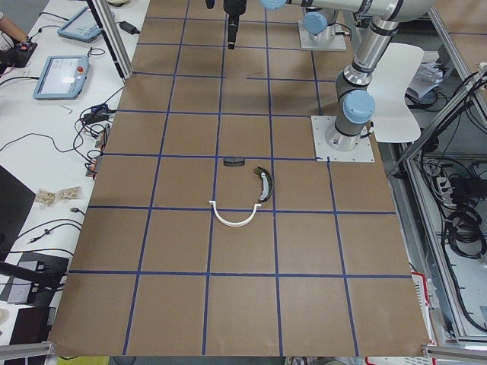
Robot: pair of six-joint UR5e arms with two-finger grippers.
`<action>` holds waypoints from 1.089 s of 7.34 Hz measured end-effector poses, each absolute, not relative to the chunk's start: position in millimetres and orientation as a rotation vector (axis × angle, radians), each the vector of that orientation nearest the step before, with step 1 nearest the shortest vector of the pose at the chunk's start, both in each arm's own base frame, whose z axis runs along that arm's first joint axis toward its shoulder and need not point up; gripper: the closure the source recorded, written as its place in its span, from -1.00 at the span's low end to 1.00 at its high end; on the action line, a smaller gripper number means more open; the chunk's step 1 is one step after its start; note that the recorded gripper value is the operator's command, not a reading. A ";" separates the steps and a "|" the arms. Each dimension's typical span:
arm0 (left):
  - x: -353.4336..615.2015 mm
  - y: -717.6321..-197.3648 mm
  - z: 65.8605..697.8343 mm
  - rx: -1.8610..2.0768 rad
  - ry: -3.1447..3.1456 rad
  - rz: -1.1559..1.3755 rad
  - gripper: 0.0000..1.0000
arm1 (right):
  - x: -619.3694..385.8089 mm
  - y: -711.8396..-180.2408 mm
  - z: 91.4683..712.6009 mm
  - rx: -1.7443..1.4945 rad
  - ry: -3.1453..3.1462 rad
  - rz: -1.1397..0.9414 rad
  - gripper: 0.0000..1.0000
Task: Place bearing gear from tray to pile
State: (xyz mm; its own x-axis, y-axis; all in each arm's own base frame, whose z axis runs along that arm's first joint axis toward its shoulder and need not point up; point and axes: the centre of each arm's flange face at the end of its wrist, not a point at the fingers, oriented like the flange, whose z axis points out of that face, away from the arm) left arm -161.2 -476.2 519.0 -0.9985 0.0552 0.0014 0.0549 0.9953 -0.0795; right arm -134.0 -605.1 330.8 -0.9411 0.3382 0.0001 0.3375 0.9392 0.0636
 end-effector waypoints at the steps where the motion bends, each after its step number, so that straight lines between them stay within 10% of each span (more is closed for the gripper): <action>1: -161.2 -476.0 519.1 -0.086 -3.134 0.124 -1.00 | -55.2 -614.9 328.2 0.591 3.055 0.108 1.00; 8: -160.7 -475.6 519.7 -0.086 -3.136 0.126 -1.00 | 301.5 -537.1 243.4 0.558 2.967 0.137 0.96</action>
State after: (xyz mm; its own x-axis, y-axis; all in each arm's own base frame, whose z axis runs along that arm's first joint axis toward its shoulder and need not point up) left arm -160.7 -475.6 519.7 -0.9985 0.0545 -0.0002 0.0544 0.9953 -0.0802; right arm 301.5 -537.1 243.4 -0.9249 0.3665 -0.1008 0.3557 0.9280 0.1108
